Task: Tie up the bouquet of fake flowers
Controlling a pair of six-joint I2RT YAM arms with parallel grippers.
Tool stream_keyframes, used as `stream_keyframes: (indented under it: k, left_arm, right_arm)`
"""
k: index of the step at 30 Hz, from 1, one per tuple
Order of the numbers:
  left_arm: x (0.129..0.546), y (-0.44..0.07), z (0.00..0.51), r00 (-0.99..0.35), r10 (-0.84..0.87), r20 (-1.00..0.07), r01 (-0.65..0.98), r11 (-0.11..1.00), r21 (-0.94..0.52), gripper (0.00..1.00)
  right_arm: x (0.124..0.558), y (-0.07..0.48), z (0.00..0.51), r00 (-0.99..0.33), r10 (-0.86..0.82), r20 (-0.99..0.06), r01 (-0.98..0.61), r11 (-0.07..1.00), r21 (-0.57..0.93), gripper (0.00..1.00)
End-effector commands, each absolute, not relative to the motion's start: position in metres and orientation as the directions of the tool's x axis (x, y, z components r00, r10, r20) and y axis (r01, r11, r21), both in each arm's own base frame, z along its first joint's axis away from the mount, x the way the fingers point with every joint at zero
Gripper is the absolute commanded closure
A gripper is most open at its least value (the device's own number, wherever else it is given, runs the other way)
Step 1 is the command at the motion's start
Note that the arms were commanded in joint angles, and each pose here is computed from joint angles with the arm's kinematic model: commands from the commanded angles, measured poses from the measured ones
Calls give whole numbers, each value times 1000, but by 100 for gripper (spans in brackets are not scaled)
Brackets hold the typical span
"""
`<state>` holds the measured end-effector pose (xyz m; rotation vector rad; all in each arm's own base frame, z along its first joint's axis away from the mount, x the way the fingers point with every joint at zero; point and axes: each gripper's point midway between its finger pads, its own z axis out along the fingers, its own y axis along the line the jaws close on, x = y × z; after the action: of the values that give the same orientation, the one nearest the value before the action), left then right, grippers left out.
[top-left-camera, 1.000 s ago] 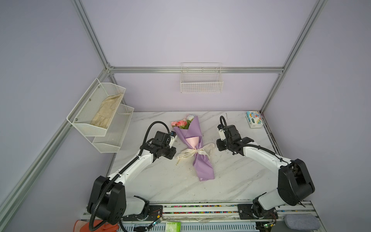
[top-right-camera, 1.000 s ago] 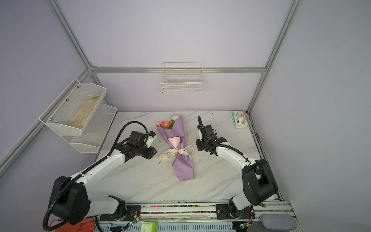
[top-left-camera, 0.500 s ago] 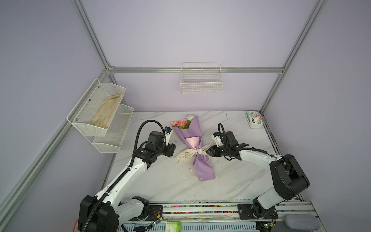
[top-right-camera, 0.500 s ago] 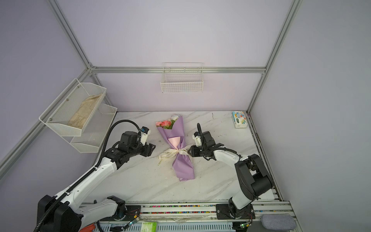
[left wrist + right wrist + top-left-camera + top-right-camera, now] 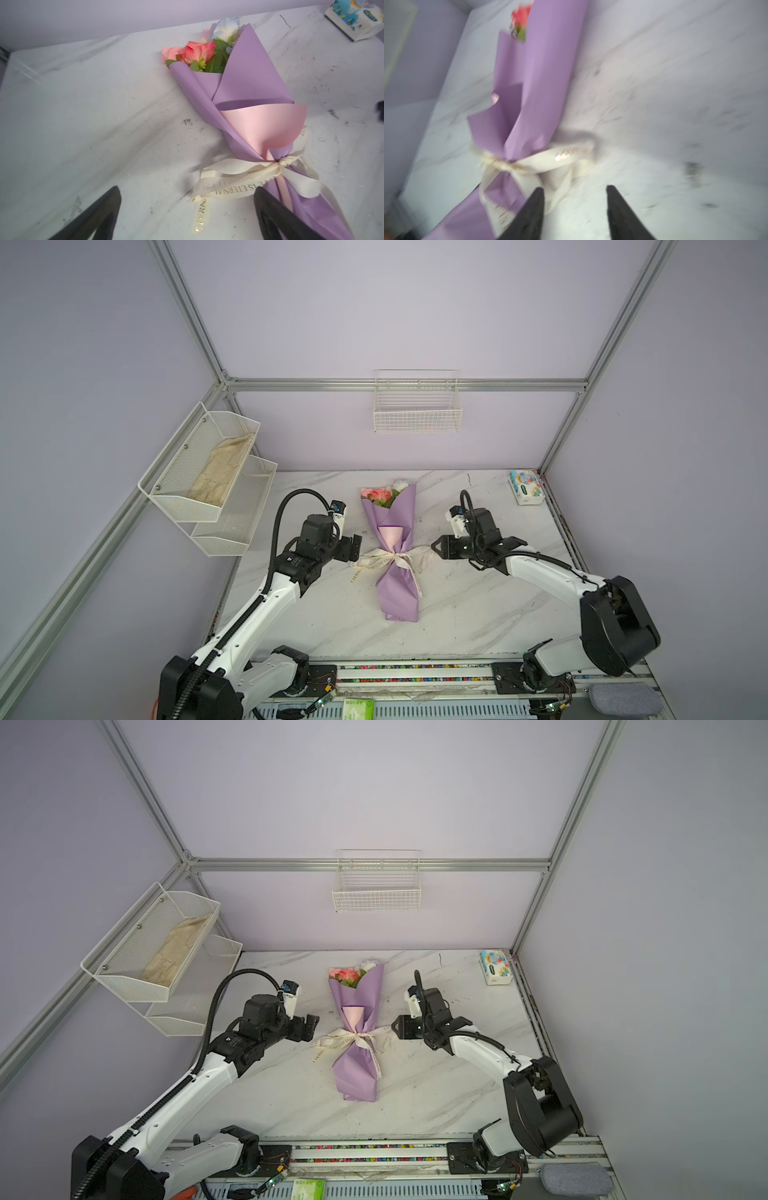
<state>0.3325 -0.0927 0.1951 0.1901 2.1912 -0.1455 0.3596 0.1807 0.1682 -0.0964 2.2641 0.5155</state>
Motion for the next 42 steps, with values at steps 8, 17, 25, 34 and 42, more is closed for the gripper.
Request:
stream_keyframes:
  k: [8,17,25,34,42]
  left_arm:
    - [349,27,156,-504,-143,-852,-320,947,30,0]
    - [370,32,118,-476,52,-878,-237,954,185,0]
    - [397,15,127,-273,66,-960,-82,992,92,0]
    - [403,41,111,-294,2,-956,-224,972,71,0]
    - [401,38,113,-256,23,-966,-206,975,78,0]
  right_arm:
    - [427,-2,192,-208,123,-970,354,934,42,3]
    - [461,23,138,-164,1,-986,81,997,-13,3]
    - [426,28,139,-34,0,-999,-28,1000,0,3]
    - [435,-2,135,-44,64,-997,159,986,56,3]
    - [436,-1,134,-55,63,-997,158,986,53,3]
